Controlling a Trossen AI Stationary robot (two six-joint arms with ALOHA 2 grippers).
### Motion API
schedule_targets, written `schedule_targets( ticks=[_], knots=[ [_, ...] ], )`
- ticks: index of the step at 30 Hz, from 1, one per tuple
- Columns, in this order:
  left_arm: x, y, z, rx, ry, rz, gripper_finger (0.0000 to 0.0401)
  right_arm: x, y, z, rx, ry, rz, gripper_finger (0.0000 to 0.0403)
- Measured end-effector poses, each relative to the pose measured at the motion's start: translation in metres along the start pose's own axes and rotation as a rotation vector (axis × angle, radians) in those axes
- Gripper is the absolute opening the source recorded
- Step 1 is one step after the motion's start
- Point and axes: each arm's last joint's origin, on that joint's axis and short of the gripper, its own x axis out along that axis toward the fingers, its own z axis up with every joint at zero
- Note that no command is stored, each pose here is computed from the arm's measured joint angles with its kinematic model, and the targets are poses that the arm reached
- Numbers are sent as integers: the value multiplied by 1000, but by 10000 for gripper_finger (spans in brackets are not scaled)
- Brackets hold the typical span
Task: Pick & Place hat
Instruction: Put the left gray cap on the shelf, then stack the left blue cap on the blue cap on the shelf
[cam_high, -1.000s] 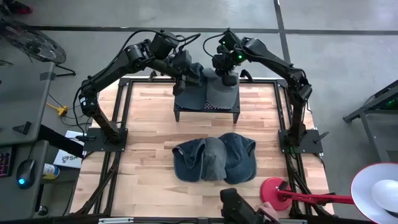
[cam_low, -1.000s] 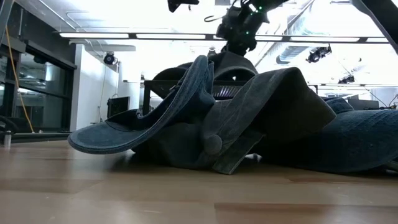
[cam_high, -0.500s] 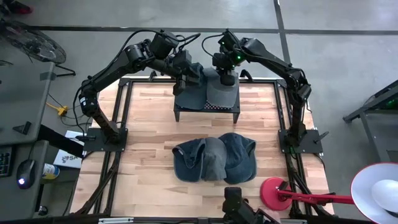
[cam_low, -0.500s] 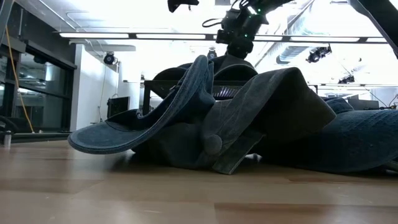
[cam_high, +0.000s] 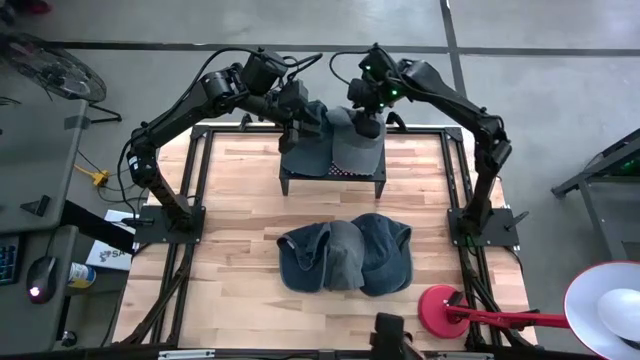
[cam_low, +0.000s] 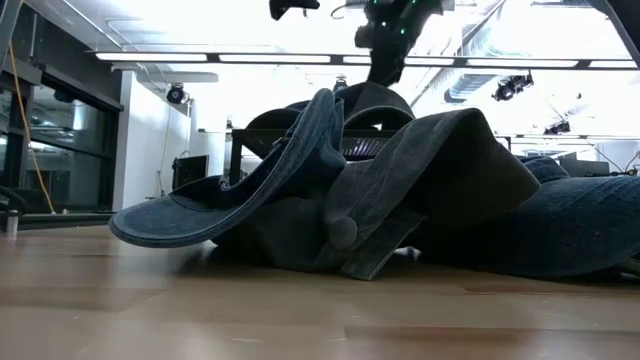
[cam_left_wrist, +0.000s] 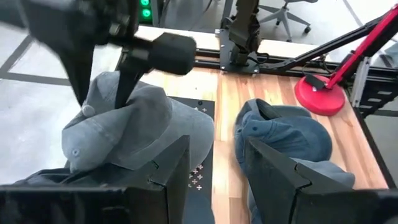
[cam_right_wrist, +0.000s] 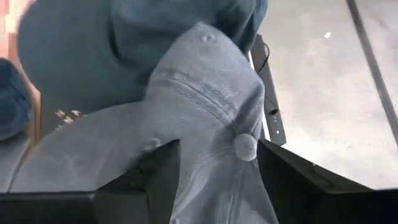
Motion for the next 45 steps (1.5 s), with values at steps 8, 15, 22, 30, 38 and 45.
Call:
schedule_targets(
  ticks=[8,15,22,30,38,45],
  knots=[
    [0,0,-2,-34,27,16,149,-52,25,2,39,-54,-97,217],
    [0,0,-9,-111,96,48,149,-94,54,2,125,-146,-77,217],
    [0,-6,-20,-365,208,99,149,-119,76,-3,272,-183,-44,217],
    [9,-45,-25,-416,321,174,149,-120,90,-9,280,-97,-21,217],
    [23,-101,-26,-519,334,251,149,-119,96,-10,237,-73,-5,217],
    [49,-146,-34,-593,336,318,149,-121,97,-14,209,-42,-18,217]
  ],
)
